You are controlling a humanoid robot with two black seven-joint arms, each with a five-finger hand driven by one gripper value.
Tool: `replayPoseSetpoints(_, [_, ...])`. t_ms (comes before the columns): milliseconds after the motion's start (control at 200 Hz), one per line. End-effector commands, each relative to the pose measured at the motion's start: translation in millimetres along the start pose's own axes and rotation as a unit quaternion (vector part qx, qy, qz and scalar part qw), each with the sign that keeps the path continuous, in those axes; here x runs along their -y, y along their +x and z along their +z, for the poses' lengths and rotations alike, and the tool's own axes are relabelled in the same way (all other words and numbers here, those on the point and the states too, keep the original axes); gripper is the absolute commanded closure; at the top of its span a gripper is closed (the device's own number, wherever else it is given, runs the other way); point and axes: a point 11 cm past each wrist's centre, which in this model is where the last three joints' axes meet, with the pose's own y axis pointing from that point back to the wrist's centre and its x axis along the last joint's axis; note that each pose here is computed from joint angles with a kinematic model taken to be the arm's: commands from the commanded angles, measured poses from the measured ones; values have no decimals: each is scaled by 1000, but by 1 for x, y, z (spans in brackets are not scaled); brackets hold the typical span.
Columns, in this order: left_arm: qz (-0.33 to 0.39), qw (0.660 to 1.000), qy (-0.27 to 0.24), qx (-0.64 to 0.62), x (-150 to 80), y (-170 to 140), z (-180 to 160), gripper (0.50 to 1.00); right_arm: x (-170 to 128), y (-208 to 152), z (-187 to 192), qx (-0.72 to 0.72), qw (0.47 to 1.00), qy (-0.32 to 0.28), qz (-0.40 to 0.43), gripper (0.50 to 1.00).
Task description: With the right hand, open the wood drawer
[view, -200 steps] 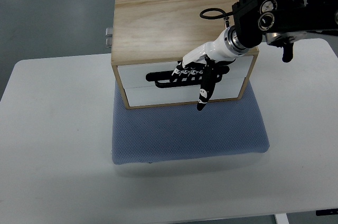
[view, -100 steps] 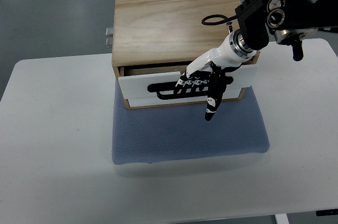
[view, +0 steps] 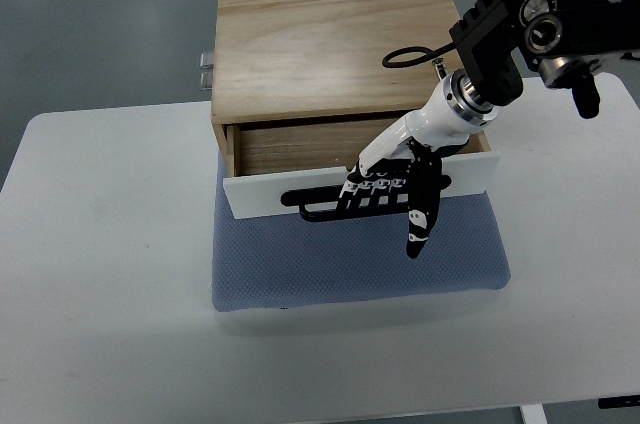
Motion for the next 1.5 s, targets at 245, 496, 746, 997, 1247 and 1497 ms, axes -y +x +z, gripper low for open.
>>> replayPoseSetpoints(245, [0,1000,0,0,0,0,0,500,-7,-7,-5,-3,1000,7,-9,556])
replayPoseSetpoints(496, [0,1000,0,0,0,0,0,500,-12,-5,-11,-13,1000,6,-4,556])
replayPoseSetpoints(746, [0,1000,0,0,0,0,0,500,-16,-6,-13,-16,1000,9,-2,556])
replayPoseSetpoints(997, [0,1000,0,0,0,0,0,500,-49,8,-35,4,998,55,39,556])
replayPoseSetpoints(1247, [0,1000,0,0,0,0,0,500,-94,35,-45,59,983,137,103,556])
replayPoseSetpoints(1497, [0,1000,0,0,0,0,0,500,-138,74,-29,147,930,243,232,558])
